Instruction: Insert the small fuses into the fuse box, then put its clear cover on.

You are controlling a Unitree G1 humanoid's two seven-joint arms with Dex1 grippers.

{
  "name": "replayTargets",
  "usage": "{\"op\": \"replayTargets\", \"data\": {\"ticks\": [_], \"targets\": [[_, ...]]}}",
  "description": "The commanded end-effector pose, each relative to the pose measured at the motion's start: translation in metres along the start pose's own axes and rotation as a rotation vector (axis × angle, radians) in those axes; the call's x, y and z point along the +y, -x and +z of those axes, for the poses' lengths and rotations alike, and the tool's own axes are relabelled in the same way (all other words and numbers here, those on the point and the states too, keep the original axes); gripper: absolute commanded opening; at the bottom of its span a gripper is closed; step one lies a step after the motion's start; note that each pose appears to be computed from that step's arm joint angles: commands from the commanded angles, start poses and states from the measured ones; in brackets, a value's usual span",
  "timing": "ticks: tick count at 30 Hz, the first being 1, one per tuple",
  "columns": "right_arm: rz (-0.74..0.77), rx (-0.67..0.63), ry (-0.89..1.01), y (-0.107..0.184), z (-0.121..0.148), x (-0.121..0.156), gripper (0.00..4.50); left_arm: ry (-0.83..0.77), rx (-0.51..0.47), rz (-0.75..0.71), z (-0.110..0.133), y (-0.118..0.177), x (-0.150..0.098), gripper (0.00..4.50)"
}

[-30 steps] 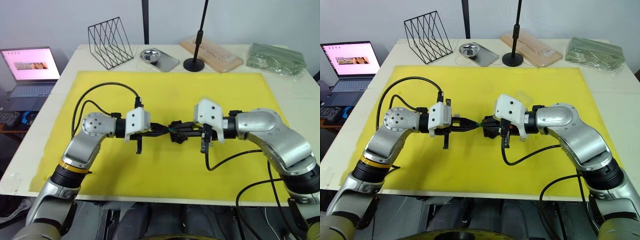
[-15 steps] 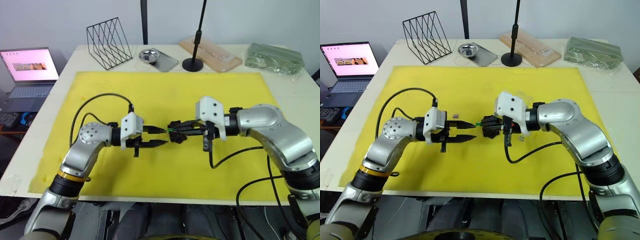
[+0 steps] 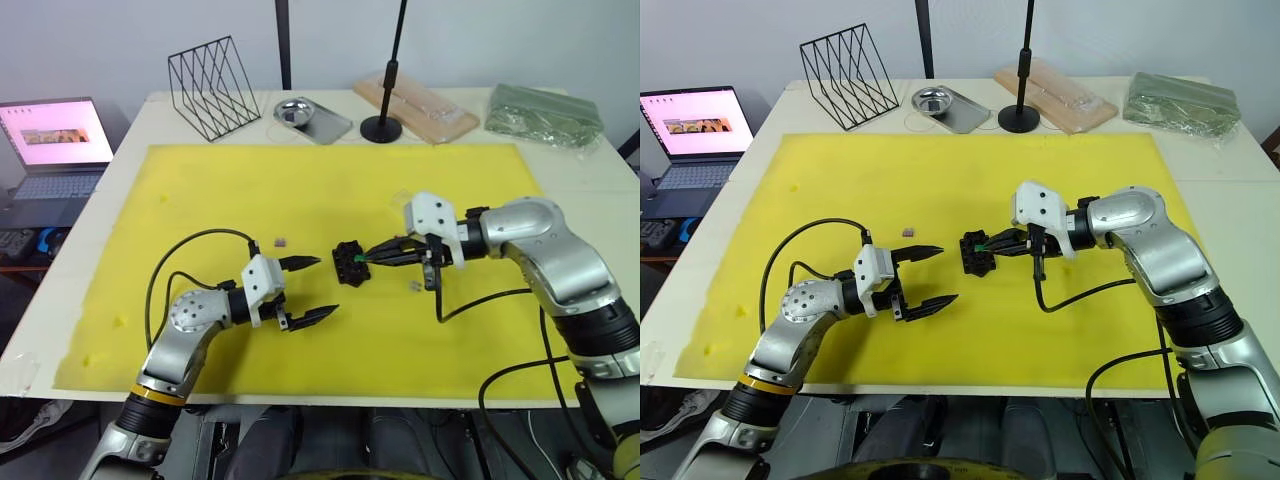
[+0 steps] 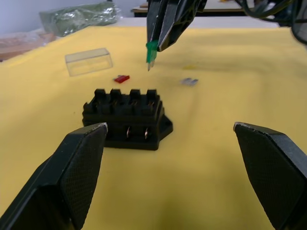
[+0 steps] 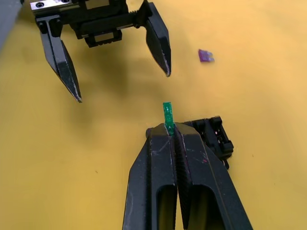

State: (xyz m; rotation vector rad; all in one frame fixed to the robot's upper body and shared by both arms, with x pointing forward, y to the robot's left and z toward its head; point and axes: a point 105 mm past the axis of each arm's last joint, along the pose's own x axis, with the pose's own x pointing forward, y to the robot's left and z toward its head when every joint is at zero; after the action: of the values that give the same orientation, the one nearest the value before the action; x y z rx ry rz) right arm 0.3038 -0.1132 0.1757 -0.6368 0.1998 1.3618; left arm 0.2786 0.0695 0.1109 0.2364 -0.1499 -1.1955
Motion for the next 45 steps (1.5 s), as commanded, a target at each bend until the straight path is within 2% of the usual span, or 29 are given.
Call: {"op": "replayTargets", "data": {"ticks": [1,15,43,45], "targets": [[0.003,-0.007,0.057,-0.002,0.008,-0.003,0.00,-0.024,-0.027,0.026,-0.002,-0.010,-0.002,4.49],[0.012,0.024,0.055,-0.010,-0.005,-0.004,0.00,-0.031,-0.046,0.034,-0.004,-0.023,0.001,4.49],[0.014,0.073,0.082,-0.014,-0.019,-0.011,0.00,-0.028,-0.054,0.035,0.007,-0.026,0.002,4.49],[0.003,0.054,0.087,-0.014,-0.015,-0.013,0.50,-0.028,-0.053,0.036,0.008,-0.026,0.003,4.50]]}}
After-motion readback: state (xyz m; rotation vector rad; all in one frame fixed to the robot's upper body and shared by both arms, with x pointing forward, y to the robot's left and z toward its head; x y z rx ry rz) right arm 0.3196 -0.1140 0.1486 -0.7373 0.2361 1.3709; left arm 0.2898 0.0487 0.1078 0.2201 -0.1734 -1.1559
